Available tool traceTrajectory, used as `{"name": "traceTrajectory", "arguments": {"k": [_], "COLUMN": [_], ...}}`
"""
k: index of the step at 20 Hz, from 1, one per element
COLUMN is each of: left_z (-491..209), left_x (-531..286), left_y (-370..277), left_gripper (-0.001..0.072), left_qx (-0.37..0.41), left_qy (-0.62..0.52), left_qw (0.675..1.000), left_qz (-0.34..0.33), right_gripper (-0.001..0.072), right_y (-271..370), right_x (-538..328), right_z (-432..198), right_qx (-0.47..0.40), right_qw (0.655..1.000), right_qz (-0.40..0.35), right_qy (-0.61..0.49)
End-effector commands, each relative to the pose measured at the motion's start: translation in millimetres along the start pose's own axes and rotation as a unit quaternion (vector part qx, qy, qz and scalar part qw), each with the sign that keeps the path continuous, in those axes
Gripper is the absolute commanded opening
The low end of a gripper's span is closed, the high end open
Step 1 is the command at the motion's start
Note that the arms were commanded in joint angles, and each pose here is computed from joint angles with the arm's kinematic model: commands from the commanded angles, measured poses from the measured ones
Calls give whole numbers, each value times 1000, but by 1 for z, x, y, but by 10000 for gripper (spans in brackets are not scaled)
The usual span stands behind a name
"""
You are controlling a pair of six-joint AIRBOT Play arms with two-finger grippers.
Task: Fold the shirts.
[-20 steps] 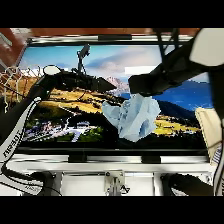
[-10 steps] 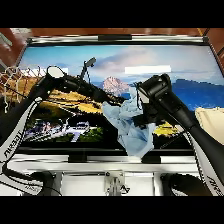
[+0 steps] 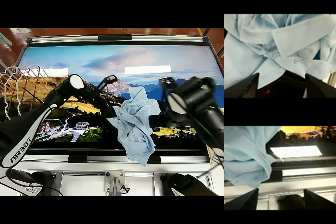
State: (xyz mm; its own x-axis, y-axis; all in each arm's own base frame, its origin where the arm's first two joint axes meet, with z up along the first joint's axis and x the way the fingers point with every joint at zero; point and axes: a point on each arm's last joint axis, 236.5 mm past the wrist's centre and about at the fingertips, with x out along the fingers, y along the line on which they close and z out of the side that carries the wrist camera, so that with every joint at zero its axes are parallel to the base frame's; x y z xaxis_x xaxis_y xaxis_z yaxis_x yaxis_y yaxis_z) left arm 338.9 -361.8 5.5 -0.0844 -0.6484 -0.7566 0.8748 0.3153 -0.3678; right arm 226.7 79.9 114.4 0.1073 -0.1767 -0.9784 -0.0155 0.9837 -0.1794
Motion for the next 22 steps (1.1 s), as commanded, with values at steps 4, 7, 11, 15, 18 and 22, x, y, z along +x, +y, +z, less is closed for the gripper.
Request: {"name": "traceTrajectory", "arguments": {"k": [4, 7, 11, 15, 18, 22], "left_z": [9, 5, 14, 29, 19, 15], "left_x": [36, 57, 71, 72, 72, 56], "left_y": [-4, -8, 3, 15, 11, 22], "left_gripper": [720, 720, 623, 326, 46, 46], "left_qx": [50, 56, 32, 14, 10, -5], "left_qy": [14, 21, -2, -35, -16, -14], "left_qw": [997, 997, 997, 994, 996, 996], "left_qz": [60, 55, 76, 99, 86, 87], "right_gripper": [669, 669, 669, 669, 670, 670], "right_y": [-34, -26, -25, -22, -5, 32], "right_x": [-24, -25, -25, -24, 1, 72], "right_z": [-9, -6, -4, -5, -19, -63], "right_qx": [70, 65, 65, 65, 49, 39], "right_qw": [996, 996, 996, 996, 997, 990], "right_qz": [24, 41, 43, 47, 63, 96], "right_qy": [-44, -48, -52, -48, -7, 97]}}
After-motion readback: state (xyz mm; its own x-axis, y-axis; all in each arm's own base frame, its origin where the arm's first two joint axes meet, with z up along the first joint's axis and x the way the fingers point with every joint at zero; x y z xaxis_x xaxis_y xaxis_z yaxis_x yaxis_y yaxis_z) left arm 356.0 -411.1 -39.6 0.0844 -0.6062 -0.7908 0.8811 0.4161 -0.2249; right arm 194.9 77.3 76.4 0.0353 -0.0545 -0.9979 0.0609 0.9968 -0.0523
